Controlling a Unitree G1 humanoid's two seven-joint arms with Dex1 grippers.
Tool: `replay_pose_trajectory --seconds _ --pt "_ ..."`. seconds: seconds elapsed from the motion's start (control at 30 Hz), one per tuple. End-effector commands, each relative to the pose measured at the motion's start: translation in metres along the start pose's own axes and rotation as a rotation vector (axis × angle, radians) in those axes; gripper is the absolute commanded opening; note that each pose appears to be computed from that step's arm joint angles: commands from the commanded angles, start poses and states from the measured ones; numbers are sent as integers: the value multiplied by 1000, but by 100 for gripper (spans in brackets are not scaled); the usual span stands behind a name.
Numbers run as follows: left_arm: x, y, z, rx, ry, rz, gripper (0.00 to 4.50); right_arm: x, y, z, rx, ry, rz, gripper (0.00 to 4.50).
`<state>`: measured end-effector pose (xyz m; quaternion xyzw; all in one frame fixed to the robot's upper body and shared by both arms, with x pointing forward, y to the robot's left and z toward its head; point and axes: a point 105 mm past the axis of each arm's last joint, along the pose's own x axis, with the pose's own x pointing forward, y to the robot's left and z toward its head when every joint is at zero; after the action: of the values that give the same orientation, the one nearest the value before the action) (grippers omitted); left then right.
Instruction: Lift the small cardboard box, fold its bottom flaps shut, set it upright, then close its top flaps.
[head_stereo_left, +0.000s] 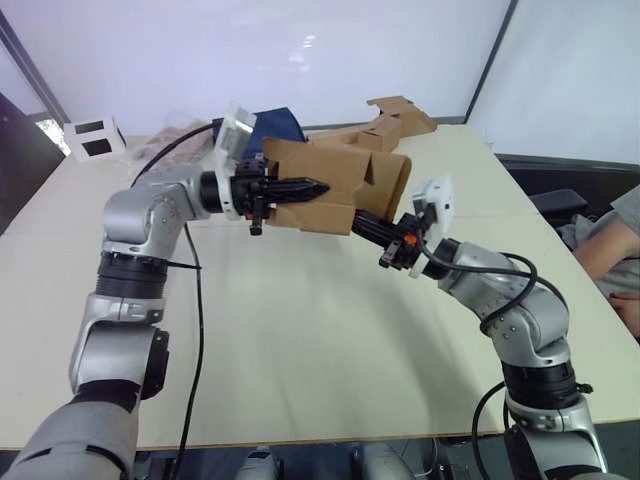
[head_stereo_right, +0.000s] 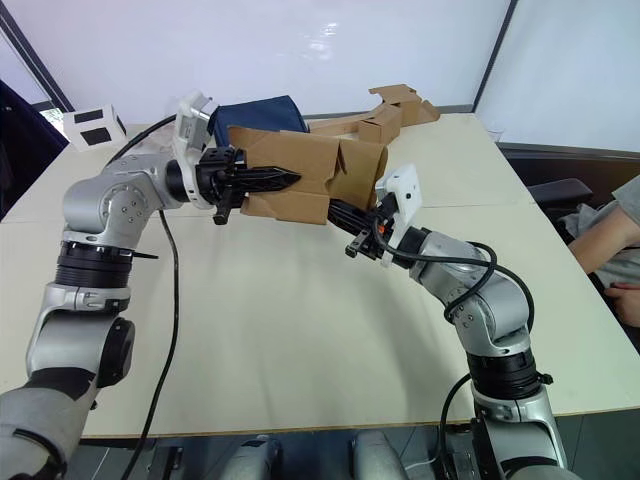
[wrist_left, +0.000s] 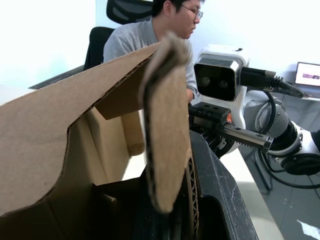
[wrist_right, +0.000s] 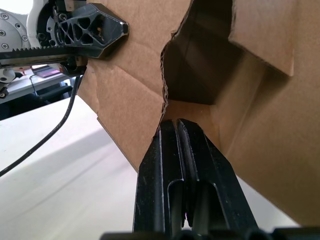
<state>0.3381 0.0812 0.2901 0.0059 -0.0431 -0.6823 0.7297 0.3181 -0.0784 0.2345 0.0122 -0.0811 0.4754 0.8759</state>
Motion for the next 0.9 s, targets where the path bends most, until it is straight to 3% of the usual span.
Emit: replay_pose_trajectory --seconds 0.03,0.2,0.37,0.5,0.67,0.77,0.9 --pt "-3 1 11 53 -21 20 0 -8 5 23 -58 -36 27 5" --pt "-7 2 13 54 -33 35 0 -46 -9 47 72 -85 7 5" --pt "-7 4 18 60 -57 41 0 -73 -52 59 78 -120 -161 5" --pt "-4 3 22 56 -80 26 0 -72 -86 50 24 -101 -297 5" --pt "-3 -3 25 42 -87 -16 0 -48 -120 28 -41 -6 -389 5" --pt "-2 -3 26 39 -93 -15 0 -30 -118 25 -20 -9 -329 5" --pt "-4 1 25 36 -98 6 0 -15 -79 44 93 -131 -85 5"
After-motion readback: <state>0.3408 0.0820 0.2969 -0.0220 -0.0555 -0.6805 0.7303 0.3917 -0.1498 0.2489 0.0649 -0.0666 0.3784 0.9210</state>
